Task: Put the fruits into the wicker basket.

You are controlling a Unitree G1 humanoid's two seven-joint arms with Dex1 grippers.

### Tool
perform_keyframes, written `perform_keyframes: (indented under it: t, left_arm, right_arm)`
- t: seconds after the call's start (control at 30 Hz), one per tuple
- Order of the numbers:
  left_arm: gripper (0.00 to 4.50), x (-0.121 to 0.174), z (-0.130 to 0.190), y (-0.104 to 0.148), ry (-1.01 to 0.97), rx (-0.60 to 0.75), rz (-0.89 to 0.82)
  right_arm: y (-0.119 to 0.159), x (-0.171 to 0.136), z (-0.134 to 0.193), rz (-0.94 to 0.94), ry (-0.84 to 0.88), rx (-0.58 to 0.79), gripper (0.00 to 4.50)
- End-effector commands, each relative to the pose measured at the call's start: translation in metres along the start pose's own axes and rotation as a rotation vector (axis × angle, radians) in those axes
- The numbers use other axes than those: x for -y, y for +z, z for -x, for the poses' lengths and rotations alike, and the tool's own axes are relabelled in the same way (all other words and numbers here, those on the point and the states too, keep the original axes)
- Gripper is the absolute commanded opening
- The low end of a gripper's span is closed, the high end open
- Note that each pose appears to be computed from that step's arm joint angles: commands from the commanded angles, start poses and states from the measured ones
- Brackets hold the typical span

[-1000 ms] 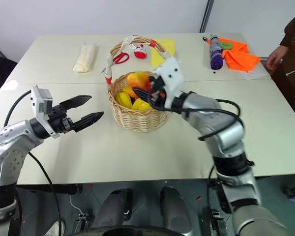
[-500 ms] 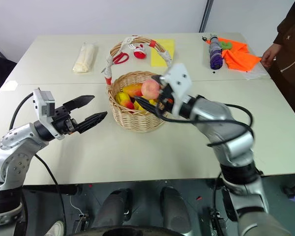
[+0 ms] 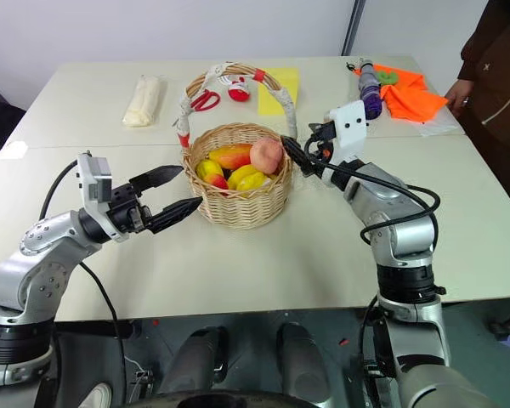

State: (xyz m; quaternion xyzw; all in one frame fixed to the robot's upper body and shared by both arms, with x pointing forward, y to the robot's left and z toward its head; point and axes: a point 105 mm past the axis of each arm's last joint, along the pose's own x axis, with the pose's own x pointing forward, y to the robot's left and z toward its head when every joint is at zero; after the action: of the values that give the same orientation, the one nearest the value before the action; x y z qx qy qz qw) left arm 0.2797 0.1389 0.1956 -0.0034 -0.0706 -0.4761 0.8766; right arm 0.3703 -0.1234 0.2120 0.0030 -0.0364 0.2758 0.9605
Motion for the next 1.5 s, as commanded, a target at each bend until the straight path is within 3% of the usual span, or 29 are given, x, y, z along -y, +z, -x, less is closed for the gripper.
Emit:
perform_keyframes:
  t: [0.03,0.1,0.2,0.33,0.47,0.67,0.7,0.9,1.03,1.2,1.33,1.5]
  left_arm:
    - [4.5,0.009,-0.001,0.009,-0.022,0.036,-0.03]
    - [4.5,0.009,-0.002,0.009,-0.022,0.037,-0.028]
    - [4.5,0.009,-0.002,0.009,-0.022,0.037,-0.028]
    - [4.5,0.009,-0.005,0.008,-0.037,0.032,-0.025]
    - [4.5,0.009,-0.01,0.006,-0.056,0.037,-0.019]
    - [4.5,0.013,-0.021,0.007,-0.085,0.052,-0.013]
    - [4.5,0.014,-0.021,0.007,-0.086,0.053,-0.012]
    - [4.5,0.016,-0.018,0.002,-0.08,0.042,0.004]
    - [4.5,0.01,-0.013,-0.003,-0.025,0.028,0.01]
    - [4.5,-0.015,0.007,-0.019,0.157,-0.012,0.004]
    - [4.5,-0.03,0.032,-0.046,0.293,-0.118,-0.02]
    - [4.5,-0.041,0.056,-0.059,0.412,-0.152,-0.042]
  right_arm:
    - [0.025,-0.005,0.004,-0.002,0.032,0.101,1.18]
    - [0.032,0.001,0.009,0.001,0.004,0.125,0.06]
    - [0.042,0.025,0.023,0.034,-0.094,0.163,0.06]
    - [0.06,0.094,0.064,0.092,-0.385,0.207,0.06]
    - [0.059,0.145,0.094,0.16,-0.623,0.155,0.06]
    - [0.045,0.191,0.123,0.122,-0.81,0.131,0.06]
    - [0.043,0.191,0.124,0.128,-0.806,0.126,0.46]
    - [0.047,0.19,0.142,0.168,-0.812,0.149,3.37]
    - [0.051,0.186,0.167,0.163,-0.819,0.186,3.37]
    - [0.04,0.148,0.171,0.216,-0.562,0.153,3.37]
    - [0.009,0.065,0.142,0.274,-0.068,0.019,3.37]
    - [-0.022,0.012,0.116,0.201,0.184,-0.049,3.37]
